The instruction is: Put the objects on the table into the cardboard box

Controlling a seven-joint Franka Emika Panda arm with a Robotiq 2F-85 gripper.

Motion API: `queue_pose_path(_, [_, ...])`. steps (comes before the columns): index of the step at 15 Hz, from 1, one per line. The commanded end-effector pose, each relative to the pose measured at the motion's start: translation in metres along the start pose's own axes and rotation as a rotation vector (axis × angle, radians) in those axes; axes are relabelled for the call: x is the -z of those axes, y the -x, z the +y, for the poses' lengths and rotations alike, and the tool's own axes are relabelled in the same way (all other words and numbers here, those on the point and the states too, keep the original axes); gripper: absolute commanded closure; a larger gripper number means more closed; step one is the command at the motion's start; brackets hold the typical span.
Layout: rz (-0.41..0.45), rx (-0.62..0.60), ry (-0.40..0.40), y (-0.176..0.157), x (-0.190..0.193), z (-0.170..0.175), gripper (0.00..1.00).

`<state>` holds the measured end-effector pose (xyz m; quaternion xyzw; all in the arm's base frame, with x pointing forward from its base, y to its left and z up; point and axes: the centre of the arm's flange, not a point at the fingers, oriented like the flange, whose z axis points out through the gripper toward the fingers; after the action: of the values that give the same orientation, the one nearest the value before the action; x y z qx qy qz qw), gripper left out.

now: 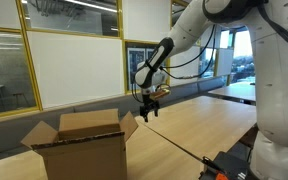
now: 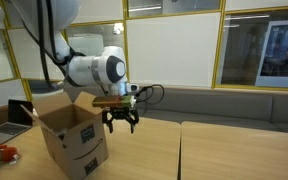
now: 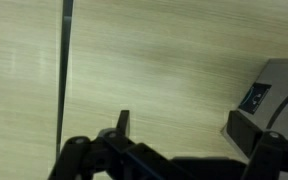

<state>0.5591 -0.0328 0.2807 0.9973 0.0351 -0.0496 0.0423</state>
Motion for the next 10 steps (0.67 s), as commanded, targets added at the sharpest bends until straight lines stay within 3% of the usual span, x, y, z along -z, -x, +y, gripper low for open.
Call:
queue_pose_path(1, [0.026,-0.076,-0.026,0.033,-0.03,-0.016,0.0])
queue_pose_path(10, [0.123,-0.285,-0.262,0.051,-0.095,-0.055,0.0])
